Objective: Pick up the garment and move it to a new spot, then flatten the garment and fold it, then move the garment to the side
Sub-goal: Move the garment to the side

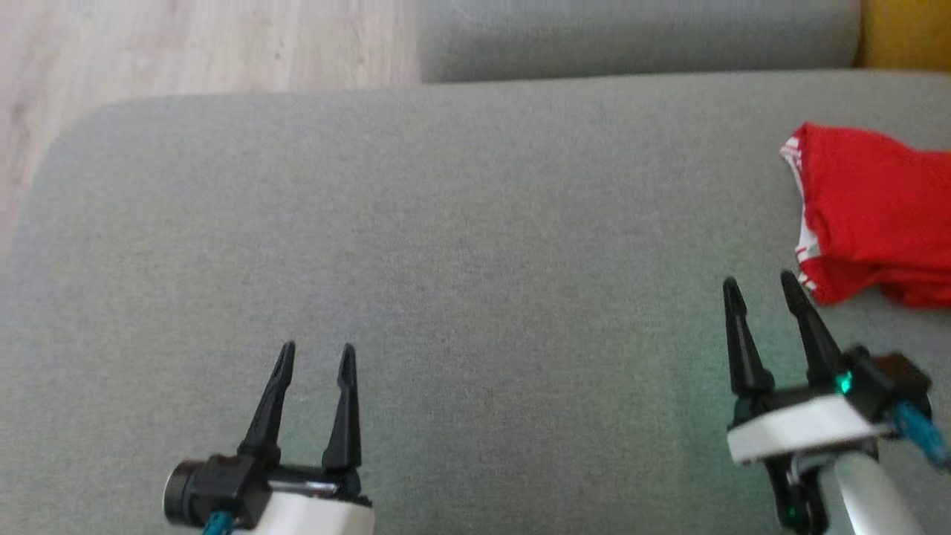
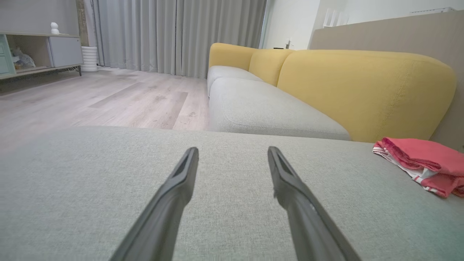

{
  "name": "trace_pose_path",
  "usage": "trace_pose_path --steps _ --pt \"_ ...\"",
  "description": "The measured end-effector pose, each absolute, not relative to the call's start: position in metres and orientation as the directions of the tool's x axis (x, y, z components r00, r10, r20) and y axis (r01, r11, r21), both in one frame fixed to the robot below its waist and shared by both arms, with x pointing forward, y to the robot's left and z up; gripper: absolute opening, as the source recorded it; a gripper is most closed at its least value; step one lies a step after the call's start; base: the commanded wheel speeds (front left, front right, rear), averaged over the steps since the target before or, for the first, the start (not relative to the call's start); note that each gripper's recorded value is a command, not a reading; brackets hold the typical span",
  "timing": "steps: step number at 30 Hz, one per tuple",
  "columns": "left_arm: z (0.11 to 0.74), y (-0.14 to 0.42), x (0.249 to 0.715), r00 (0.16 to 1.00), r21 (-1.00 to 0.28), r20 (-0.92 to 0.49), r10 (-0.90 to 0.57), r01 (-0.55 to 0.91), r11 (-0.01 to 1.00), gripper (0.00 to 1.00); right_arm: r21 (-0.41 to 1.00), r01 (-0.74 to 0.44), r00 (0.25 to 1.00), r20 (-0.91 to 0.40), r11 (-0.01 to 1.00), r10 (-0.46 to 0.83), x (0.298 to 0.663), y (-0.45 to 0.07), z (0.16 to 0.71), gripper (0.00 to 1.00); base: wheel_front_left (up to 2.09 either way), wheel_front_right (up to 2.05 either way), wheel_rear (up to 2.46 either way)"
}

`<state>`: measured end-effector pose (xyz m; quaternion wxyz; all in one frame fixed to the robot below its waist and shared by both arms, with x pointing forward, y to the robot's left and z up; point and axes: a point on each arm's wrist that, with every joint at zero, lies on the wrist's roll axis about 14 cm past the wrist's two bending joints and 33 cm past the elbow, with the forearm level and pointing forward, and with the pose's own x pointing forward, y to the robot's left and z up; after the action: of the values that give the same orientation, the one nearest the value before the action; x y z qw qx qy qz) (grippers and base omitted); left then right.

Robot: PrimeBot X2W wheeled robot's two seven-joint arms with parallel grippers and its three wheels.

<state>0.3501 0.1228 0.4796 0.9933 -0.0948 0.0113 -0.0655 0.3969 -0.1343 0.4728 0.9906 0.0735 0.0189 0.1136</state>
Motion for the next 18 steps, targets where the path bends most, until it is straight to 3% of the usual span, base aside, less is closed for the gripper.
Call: trace_pose_path --steps 4,9,18 --pt "0.481 0.134 0.336 0.995 -0.189 -0.008 -0.098 0.094 0.977 1.0 0.154 -0.198 0.98 0.024 0.968 0.197 0.37 -0.137 0.486 1.0 0.0 0.0 0.0" --pt "0.476 0.138 0.32 0.996 -0.19 -0.023 -0.084 0.078 0.979 1.0 0.148 -0.168 0.985 -0.012 0.975 0.171 0.335 -0.142 0.476 1.0 0.0 0.0 0.0" --pt "0.482 0.14 0.323 0.997 -0.185 -0.005 -0.071 0.069 0.98 1.0 0.152 -0.148 0.989 0.003 0.977 0.15 0.331 -0.147 0.481 1.0 0.0 0.0 0.0"
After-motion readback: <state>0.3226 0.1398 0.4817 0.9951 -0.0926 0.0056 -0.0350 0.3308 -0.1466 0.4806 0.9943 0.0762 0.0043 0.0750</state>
